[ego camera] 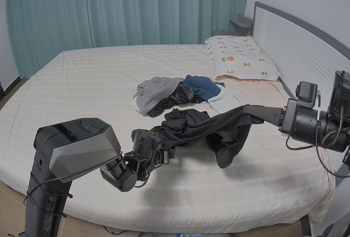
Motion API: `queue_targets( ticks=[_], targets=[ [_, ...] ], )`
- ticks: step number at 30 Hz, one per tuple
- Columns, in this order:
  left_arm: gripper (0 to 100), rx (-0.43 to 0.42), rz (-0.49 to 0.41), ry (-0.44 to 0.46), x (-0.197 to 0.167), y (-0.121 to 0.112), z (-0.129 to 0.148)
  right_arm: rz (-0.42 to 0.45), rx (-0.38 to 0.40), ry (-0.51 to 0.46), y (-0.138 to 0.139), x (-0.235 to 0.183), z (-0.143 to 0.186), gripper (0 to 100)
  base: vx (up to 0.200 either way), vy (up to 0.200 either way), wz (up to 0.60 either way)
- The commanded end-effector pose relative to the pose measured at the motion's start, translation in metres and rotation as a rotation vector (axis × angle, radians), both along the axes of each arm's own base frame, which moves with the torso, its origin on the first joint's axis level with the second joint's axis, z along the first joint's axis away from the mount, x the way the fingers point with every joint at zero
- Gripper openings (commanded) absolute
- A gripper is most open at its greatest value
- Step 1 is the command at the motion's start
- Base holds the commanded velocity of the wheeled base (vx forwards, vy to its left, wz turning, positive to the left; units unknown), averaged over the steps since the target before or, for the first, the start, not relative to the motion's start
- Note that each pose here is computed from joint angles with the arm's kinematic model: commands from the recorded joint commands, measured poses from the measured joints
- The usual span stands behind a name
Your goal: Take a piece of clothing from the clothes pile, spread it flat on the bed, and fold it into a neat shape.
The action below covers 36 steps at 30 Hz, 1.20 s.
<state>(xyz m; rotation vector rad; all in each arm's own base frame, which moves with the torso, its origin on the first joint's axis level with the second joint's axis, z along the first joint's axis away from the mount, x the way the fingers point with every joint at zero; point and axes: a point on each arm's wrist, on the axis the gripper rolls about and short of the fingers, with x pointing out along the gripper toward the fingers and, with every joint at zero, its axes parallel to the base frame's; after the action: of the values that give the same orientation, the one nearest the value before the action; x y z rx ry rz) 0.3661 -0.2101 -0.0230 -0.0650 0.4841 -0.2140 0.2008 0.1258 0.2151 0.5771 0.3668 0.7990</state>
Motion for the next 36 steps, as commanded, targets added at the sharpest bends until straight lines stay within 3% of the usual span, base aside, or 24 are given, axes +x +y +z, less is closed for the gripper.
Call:
queue_targets(
  ticks=[1, 5, 6, 11, 14, 23, 29, 31, 36],
  targets=[
    [100, -0.025, 0.03, 0.003, 0.013, 0.0, -0.015, -0.013, -0.003, 0.007, -0.002, 0.003, -0.002, 0, 0.0, 0.0, 0.0],
    [100, -0.078, 0.058, 0.018, 0.013, 0.0, -0.015, -0.026, -0.015, 0.024, -0.002, 0.01, -0.007, 0, 0.0, 0.0, 0.0],
    [0, -0.088, 0.062, 0.013, 0.014, 0.0, -0.013, -0.025, -0.016, 0.027, -0.002, 0.01, -0.008, 0, 0.0, 0.0, 0.0],
    [0, -0.095, 0.088, 0.018, 0.017, 0.01, -0.012, -0.021, -0.027, 0.043, -0.001, 0.012, -0.013, 0, 0.0, 0.0, 0.0],
    [0, -0.162, 0.133, 0.042, 0.01, 0.016, -0.005, -0.024, -0.04, 0.061, 0.002, 0.017, -0.018, 0, 0.0, 0.0, 0.0],
    [0, -0.354, 0.153, 0.022, -0.048, 0.042, 0.081, -0.067, -0.059, 0.105, 0.003, 0.039, -0.033, 0, 0.0, 0.0, 0.0],
    [0, -0.471, 0.012, -0.003, -0.084, 0.051, 0.108, -0.118, -0.058, 0.095, 0.009, 0.056, -0.045, 0, 0.0, 0.0, 0.0],
    [0, -0.507, 0.039, -0.034, -0.084, 0.054, 0.114, -0.203, -0.021, 0.033, 0.012, 0.065, -0.043, 0, 0.0, 0.0, 0.0],
    [0, -0.641, 0.084, -0.127, -0.098, 0.065, 0.155, -0.374, 0.207, -0.138, 0.016, 0.069, -0.015, 0, 0.0, 0.0, 0.0]
  ],
)
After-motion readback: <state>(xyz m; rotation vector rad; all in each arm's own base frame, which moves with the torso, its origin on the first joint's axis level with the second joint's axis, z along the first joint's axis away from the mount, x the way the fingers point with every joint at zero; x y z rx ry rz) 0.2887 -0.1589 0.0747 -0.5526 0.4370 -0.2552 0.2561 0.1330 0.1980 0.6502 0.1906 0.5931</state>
